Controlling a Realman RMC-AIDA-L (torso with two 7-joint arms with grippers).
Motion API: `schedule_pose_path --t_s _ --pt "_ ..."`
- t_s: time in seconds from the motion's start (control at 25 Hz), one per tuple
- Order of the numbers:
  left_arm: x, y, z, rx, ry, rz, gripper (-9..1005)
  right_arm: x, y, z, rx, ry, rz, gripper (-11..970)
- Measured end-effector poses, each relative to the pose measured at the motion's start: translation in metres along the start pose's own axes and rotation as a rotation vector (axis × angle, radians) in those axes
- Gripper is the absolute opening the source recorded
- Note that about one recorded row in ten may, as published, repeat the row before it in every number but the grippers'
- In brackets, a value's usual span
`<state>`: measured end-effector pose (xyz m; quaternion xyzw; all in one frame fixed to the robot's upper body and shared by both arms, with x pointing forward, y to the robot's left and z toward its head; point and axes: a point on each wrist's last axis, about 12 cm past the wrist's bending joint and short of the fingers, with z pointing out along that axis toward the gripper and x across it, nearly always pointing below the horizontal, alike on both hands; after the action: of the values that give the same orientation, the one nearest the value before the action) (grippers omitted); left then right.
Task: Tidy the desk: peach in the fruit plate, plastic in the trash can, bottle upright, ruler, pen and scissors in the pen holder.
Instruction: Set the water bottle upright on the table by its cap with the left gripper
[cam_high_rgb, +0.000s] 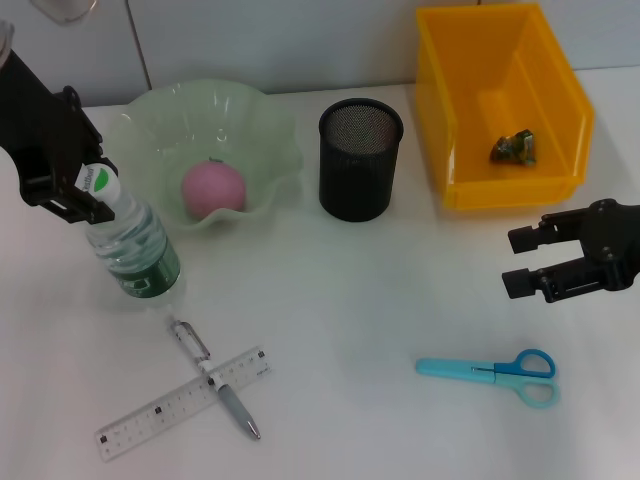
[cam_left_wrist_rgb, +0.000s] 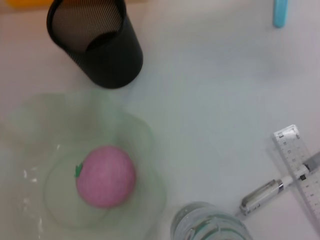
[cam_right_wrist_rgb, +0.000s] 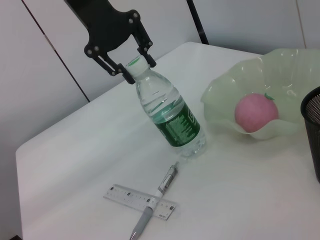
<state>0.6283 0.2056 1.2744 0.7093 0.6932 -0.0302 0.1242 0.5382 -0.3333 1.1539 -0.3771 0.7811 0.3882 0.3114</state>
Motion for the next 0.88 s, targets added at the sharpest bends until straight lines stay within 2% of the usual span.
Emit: schedule_pose_path --t_s 0.16,0.52,0.88 --pt "0.000 0.003 0.000 0.005 0.015 -0.008 454 0.000 0.000 0.001 -0.003 0.002 0.000 801" --pt "-0.014 0.012 -0.003 -0.021 0.043 0.021 456 0.003 0.001 0.002 -0.012 0.006 0.003 801" --pt "-0.017 0.013 0.003 -0.027 0.084 0.021 459 0.005 0.001 0.000 -0.010 0.005 0.008 801"
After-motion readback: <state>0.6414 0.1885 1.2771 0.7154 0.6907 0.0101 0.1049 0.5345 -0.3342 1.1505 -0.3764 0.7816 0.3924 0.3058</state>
